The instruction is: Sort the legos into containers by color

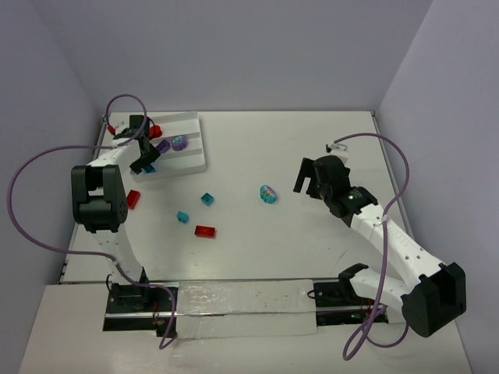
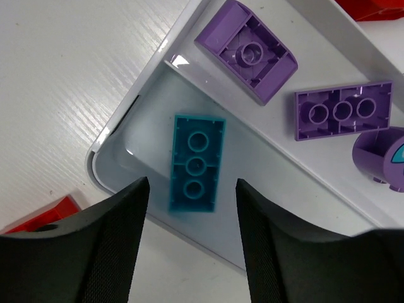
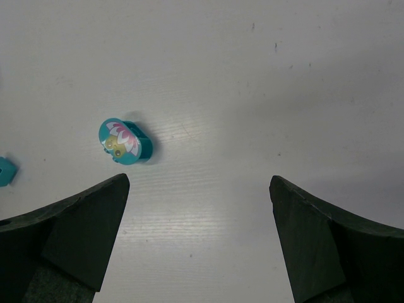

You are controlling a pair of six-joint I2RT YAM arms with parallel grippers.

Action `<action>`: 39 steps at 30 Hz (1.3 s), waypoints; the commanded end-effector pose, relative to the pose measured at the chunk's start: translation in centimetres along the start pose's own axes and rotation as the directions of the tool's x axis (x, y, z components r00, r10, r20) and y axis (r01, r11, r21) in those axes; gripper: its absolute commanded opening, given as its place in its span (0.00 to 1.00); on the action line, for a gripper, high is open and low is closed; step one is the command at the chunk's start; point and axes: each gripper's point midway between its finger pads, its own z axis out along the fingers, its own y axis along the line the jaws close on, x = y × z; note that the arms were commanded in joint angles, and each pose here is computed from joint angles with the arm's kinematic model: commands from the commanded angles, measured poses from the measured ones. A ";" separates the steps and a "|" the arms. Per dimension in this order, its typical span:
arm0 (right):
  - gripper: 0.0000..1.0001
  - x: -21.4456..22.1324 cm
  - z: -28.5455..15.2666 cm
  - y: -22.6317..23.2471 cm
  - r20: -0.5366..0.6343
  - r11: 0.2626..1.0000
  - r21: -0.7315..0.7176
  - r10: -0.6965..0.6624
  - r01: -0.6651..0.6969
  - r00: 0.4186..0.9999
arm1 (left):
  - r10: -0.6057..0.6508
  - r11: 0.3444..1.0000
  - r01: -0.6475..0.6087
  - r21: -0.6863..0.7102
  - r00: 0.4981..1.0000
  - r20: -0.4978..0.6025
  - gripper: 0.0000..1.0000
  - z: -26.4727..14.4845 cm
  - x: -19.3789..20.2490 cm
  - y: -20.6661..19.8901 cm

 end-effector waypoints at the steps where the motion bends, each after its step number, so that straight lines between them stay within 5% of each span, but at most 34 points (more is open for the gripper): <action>1: 1.00 -1.1 0.0 0.9 0.040 1.000 -0.022 0.004 -0.003 0.999 | -0.033 0.998 0.030 0.058 0.998 0.054 0.68 -1.5 -2.5 -1.2; 5: 1.00 -1.3 -0.2 0.9 0.045 1.000 -0.027 0.009 -0.008 0.999 | -0.028 0.994 0.017 0.105 0.994 0.110 0.85 -4.4 -4.1 -2.1; 11: 1.00 -1.4 -0.2 1.0 0.045 0.999 -0.031 0.017 -0.015 0.999 | 0.093 0.973 -0.133 0.189 0.974 0.206 0.85 -11.6 -2.9 -5.0; 16: 1.00 -1.6 -0.9 0.9 0.069 0.999 -0.041 0.037 -0.034 0.997 | 0.384 0.796 -0.433 0.423 0.901 0.199 0.86 -17.1 6.3 -9.8; 22: 1.00 -2.1 -1.7 -0.2 0.106 0.999 -0.014 0.033 -0.032 0.994 | 0.490 0.756 -0.481 0.444 0.866 0.104 0.87 -17.9 13.8 -8.7; 30: 1.00 -1.5 -1.2 0.3 0.075 0.999 -0.026 0.033 -0.031 0.997 | 0.591 0.738 -0.559 0.378 0.806 0.037 0.98 -15.6 18.1 -7.5; 39: 1.00 -1.4 -0.9 0.5 0.066 0.999 -0.028 0.029 -0.027 0.997 | 0.612 0.739 -0.569 0.362 0.791 -0.005 0.82 -12.8 20.7 -8.0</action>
